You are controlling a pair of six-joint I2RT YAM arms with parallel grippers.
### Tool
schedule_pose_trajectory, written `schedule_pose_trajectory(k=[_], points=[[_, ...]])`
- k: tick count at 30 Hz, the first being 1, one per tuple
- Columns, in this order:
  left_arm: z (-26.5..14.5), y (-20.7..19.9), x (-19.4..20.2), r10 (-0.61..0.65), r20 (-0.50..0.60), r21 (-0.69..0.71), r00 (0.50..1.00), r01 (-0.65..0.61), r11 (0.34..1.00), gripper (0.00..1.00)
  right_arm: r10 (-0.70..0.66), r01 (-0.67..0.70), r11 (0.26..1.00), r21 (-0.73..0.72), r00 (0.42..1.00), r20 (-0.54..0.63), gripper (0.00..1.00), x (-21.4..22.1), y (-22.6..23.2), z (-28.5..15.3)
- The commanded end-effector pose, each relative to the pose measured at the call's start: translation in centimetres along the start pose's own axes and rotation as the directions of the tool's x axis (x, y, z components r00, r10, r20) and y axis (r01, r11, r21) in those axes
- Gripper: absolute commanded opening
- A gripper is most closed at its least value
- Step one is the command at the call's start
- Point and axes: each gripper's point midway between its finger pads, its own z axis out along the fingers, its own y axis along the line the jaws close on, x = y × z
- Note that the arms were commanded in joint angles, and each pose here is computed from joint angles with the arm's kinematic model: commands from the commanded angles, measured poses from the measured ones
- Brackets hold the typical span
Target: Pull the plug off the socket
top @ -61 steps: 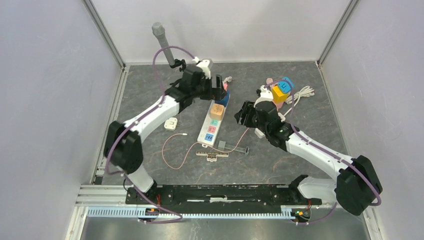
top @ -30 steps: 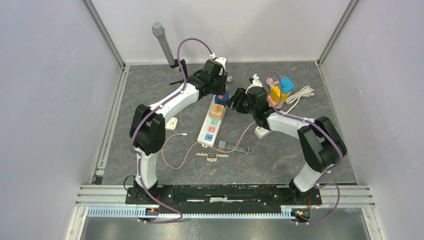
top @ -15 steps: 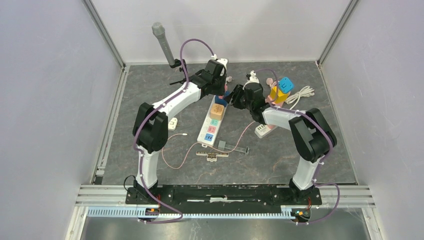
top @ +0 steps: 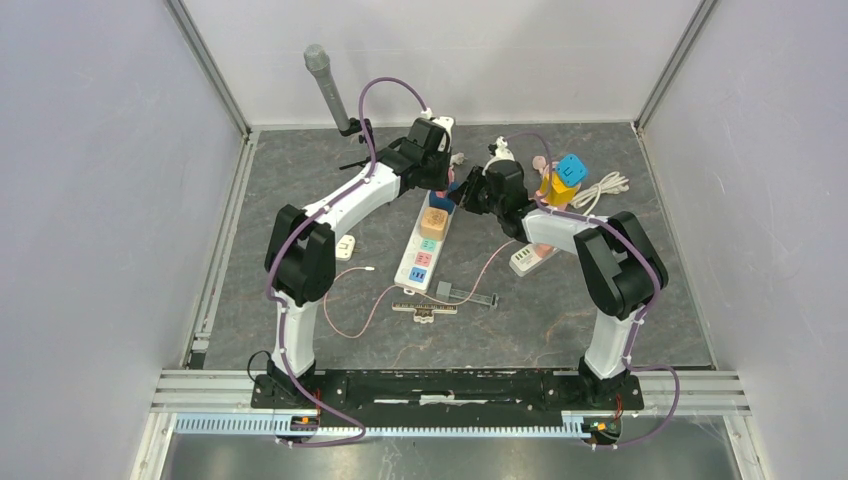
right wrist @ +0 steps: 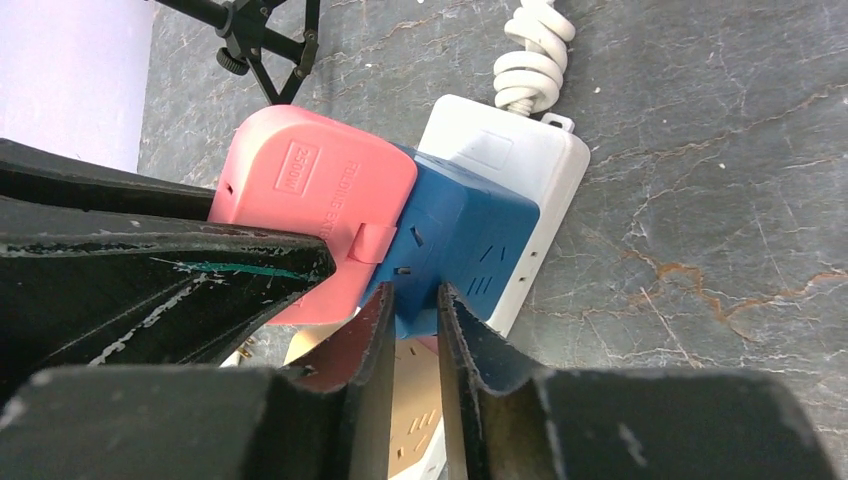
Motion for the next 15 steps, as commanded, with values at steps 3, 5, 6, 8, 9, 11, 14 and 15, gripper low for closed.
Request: schedule_pose_trajectory(k=[3, 5, 6, 8, 9, 11, 14, 15], points=[[-3.3, -2.3, -3.9, -0.021, 0.086, 0.088, 0.996, 0.013, 0.996, 0.02, -0.008, 0.023, 0.993, 0.117, 0.992, -0.123, 0.19, 4.5, -4.1, 0.4], [-3.3, -2.4, -3.9, -0.023, 0.086, 0.089, 0.996, 0.016, 0.996, 0.02, -0.01, 0.026, 0.994, 0.11, 0.991, -0.135, 0.15, 4.8, -4.2, 0.6], [-3.3, -2.5, -3.9, -0.025, 0.086, 0.094, 0.996, 0.017, 0.995, 0.02, -0.01, 0.026, 0.994, 0.109, 0.99, -0.141, 0.13, 5.0, -4.3, 0.7], [-3.4, -2.7, -3.9, -0.034, 0.085, 0.103, 0.996, 0.025, 0.994, 0.02, -0.014, 0.03, 0.994, 0.107, 0.988, -0.152, 0.11, 5.3, -4.4, 0.9], [-3.6, -2.9, -4.1, -0.046, 0.088, 0.113, 0.995, 0.036, 0.993, 0.02, -0.016, 0.033, 0.994, 0.103, 0.987, -0.161, 0.1, 5.6, -4.4, 1.0], [-4.1, -3.6, -4.5, -0.077, 0.105, 0.155, 0.991, 0.061, 0.986, 0.02, -0.013, 0.032, 0.994, 0.101, 0.983, -0.181, 0.1, 6.5, -4.7, 0.9], [-5.1, -4.5, -5.7, -0.143, 0.155, 0.205, 0.978, 0.11, 0.973, 0.02, -0.014, 0.035, 0.994, 0.107, 0.982, -0.19, 0.1, 7.4, -5.2, 0.6], [-5.3, -4.7, -5.9, -0.163, 0.159, 0.213, 0.974, 0.127, 0.969, 0.02, -0.013, 0.035, 0.993, 0.112, 0.981, -0.193, 0.09, 7.6, -5.4, 0.6]])
